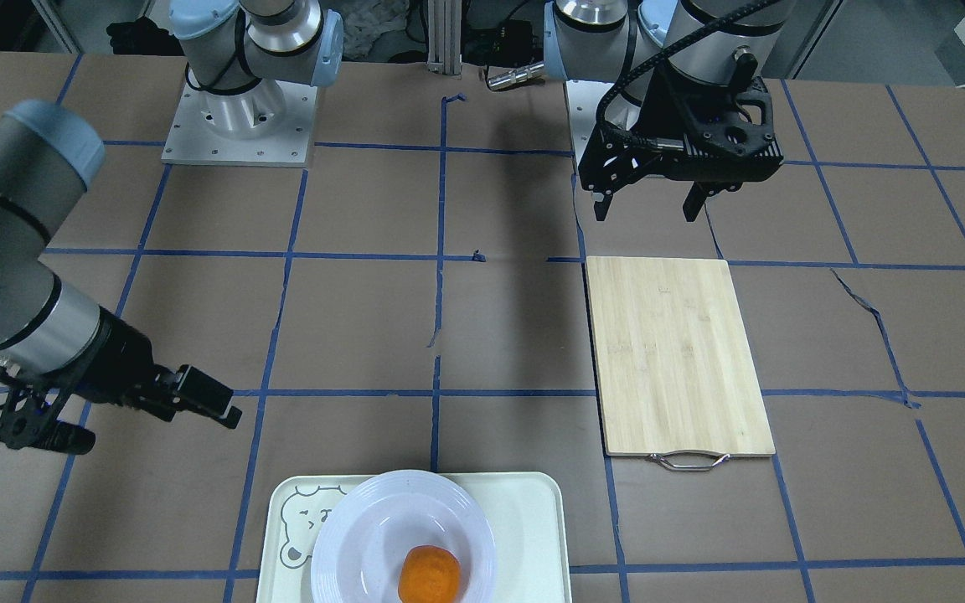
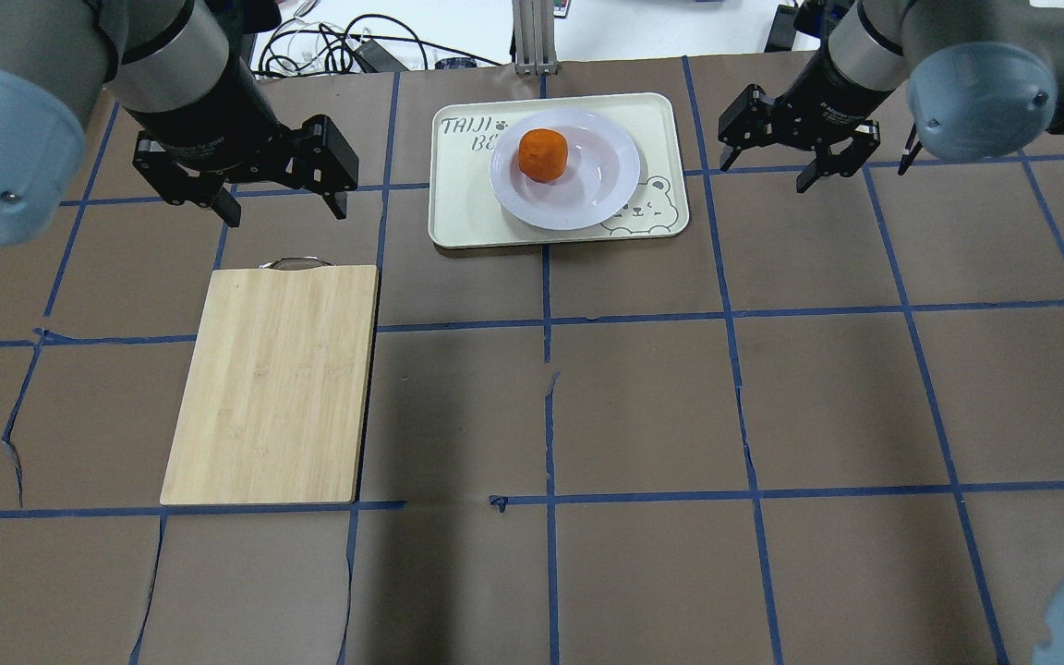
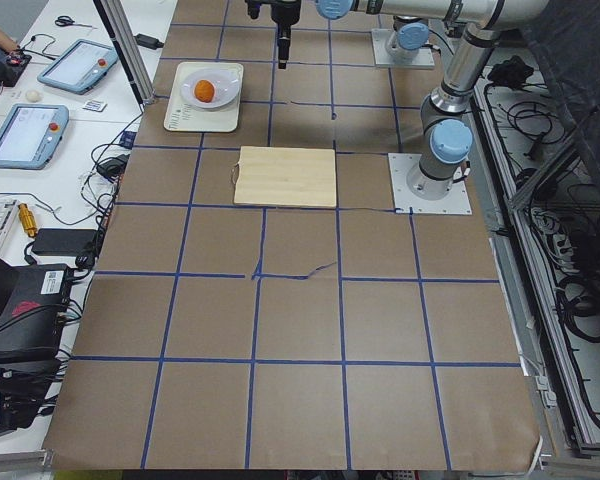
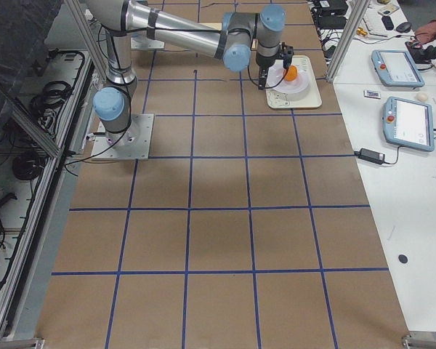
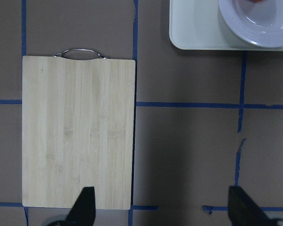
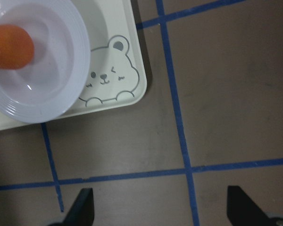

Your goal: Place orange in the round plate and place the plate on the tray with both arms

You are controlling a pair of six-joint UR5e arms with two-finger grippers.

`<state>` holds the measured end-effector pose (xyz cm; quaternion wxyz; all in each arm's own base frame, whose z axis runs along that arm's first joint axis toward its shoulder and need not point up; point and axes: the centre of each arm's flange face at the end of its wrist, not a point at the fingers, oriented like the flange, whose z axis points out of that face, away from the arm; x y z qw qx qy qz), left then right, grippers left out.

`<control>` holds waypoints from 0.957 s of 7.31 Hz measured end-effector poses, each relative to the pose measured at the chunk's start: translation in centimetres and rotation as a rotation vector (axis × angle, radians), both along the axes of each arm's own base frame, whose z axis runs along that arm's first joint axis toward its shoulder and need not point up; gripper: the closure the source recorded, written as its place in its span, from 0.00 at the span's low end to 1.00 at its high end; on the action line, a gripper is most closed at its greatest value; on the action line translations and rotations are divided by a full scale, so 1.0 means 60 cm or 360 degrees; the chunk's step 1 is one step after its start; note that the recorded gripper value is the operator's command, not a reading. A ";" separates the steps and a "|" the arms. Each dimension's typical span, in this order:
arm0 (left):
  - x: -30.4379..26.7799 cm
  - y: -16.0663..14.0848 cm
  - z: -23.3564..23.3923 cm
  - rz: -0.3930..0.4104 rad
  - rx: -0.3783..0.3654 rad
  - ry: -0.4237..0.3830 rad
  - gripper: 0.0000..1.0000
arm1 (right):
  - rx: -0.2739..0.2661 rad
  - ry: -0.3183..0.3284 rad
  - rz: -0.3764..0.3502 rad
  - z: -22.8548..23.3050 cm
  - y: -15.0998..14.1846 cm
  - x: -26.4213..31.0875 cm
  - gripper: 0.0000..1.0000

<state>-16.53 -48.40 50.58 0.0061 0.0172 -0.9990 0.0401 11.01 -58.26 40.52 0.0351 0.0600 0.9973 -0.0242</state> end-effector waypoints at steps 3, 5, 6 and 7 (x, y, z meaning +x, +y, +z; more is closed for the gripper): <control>0.000 0.000 0.001 0.0000 -0.0001 0.0000 0.00 | 0.0052 0.0183 0.0100 0.150 0.057 0.044 0.00; 0.000 0.001 0.001 0.0000 0.0000 -0.0003 0.00 | 0.0070 0.0108 0.0107 0.192 0.075 0.054 0.00; 0.001 0.002 0.001 0.0000 0.0000 -0.0004 0.00 | 0.0099 0.0104 0.0110 0.194 0.082 0.054 0.00; 0.001 0.003 0.002 0.0001 -0.0002 -0.0007 0.00 | 0.0117 0.0106 0.0111 0.192 0.084 0.054 0.00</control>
